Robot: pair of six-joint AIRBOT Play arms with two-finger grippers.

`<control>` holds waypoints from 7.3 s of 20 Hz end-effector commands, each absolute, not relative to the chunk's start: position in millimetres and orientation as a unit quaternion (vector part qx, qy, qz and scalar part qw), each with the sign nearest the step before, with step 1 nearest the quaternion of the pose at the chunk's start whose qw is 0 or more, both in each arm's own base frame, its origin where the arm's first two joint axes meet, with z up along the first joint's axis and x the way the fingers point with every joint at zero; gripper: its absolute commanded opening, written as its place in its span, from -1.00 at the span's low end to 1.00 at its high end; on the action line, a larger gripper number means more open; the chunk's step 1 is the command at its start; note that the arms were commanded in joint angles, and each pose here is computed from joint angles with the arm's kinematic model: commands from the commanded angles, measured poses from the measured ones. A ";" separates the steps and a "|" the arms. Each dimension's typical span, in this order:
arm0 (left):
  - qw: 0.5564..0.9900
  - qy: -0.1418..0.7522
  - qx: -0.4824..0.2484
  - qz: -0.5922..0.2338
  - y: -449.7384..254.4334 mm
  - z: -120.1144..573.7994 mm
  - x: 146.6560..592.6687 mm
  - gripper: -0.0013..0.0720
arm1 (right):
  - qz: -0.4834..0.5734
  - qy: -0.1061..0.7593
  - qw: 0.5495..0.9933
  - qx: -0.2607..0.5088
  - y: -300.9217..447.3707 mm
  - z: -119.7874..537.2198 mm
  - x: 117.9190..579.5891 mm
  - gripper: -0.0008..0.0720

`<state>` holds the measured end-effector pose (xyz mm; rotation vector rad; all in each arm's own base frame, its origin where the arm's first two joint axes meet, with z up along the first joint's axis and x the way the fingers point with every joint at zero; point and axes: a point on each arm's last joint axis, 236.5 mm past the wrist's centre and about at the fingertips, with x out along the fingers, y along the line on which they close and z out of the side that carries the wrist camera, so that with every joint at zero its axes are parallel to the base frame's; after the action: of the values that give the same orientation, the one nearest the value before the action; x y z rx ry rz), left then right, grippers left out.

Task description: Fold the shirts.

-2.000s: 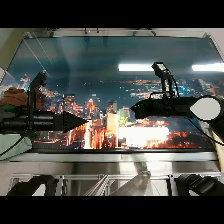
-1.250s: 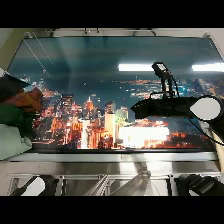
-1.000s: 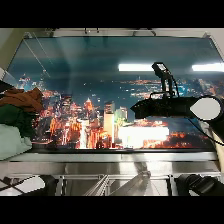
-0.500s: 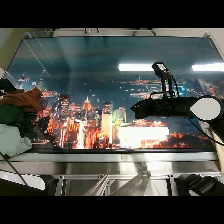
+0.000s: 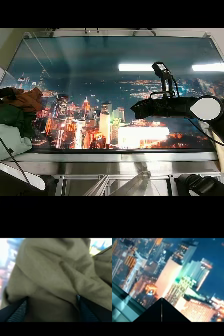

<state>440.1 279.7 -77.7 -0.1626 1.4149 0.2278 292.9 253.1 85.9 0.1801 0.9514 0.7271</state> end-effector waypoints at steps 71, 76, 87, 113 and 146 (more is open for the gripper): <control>0.760 0.402 -0.150 -0.488 -218.1 262.5 377.1 -0.92 | 0.555 0.162 0.769 0.272 194.5 358.0 327.7 -0.92; 0.757 0.390 -0.124 -0.509 -232.2 284.6 346.9 -0.92 | 0.498 0.286 0.791 0.208 215.1 291.4 319.1 -0.92; 0.634 0.646 -0.120 -0.408 -230.2 51.0 286.0 0.73 | 0.452 0.558 0.676 0.166 275.3 58.5 292.5 0.07; 0.559 0.725 -0.202 -0.348 -256.6 -88.1 210.4 -0.94 | 0.308 0.618 0.648 0.321 178.1 -75.0 326.3 -0.92; 0.704 0.528 -0.173 -0.442 -196.3 183.9 319.2 -0.92 | 0.347 0.296 0.880 0.131 126.7 261.4 414.8 -0.92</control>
<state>307.0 -189.5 264.4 -0.3532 0.9629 -0.9850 373.9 115.7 365.3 0.2073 0.3414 0.6951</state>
